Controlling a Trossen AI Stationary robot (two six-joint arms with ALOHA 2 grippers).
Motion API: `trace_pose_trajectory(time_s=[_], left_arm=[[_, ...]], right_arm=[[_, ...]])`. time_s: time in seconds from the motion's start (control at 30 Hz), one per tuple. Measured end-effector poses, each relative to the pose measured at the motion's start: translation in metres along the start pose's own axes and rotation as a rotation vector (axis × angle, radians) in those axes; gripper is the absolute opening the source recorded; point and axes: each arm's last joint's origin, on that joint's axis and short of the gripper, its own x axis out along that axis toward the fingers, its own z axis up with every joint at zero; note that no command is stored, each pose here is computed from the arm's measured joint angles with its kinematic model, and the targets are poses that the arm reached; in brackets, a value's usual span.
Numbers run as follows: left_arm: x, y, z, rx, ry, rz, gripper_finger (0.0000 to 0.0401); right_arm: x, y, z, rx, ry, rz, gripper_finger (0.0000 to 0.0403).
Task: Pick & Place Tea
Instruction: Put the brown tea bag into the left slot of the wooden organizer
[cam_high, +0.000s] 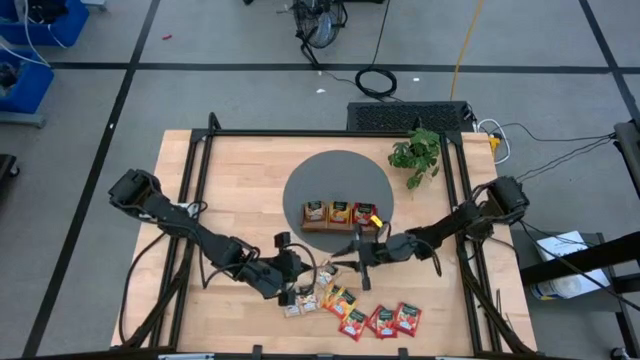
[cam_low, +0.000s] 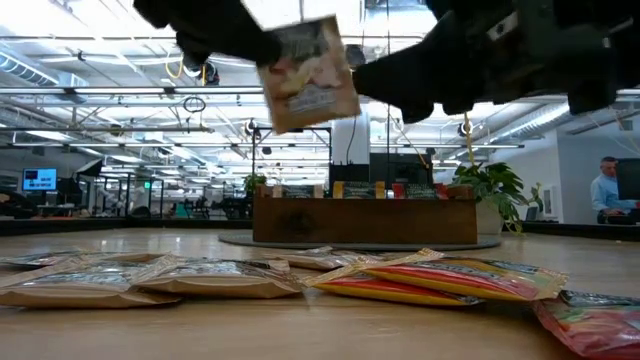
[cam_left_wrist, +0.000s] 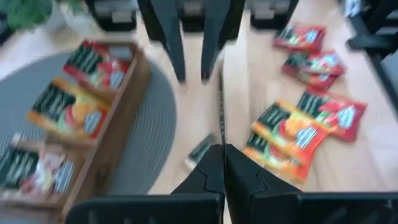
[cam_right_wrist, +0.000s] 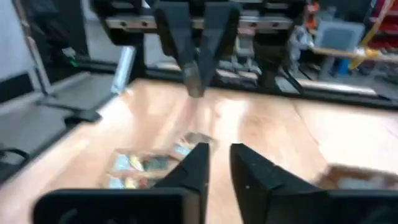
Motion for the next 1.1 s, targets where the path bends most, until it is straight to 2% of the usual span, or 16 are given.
trace_pose_trajectory(time_s=[0.17, 0.3, 0.43, 0.67, 0.87, 1.1], left_arm=[[0.0, 0.002, -0.005, -0.022, 0.047, 0.019, 0.0001], [0.0, 0.002, -0.005, -0.022, 0.044, 0.017, 0.0001], [0.005, 0.0, -0.008, -0.013, 0.053, 0.021, 0.0001], [0.019, 0.0, -0.02, 0.005, 0.112, 0.041, 0.0001], [0.02, 0.0, -0.02, 0.005, 0.112, 0.041, 0.0001], [0.02, 0.0, -0.019, 0.003, 0.1, 0.053, 0.0001]], right_arm=[[-0.006, -0.002, 0.011, 0.046, 0.021, 0.023, 0.0118], [-0.004, -0.011, 0.009, 0.075, 0.042, 0.01, 0.0137], [0.01, -0.02, 0.015, 0.113, 0.135, 0.047, 0.0139], [0.03, -0.02, 0.039, 0.039, 0.191, 0.049, 0.0139], [0.036, -0.018, 0.043, 0.085, 0.356, 0.092, 0.0139], [0.041, -0.017, 0.05, 0.087, 0.353, 0.09, 0.0139]])
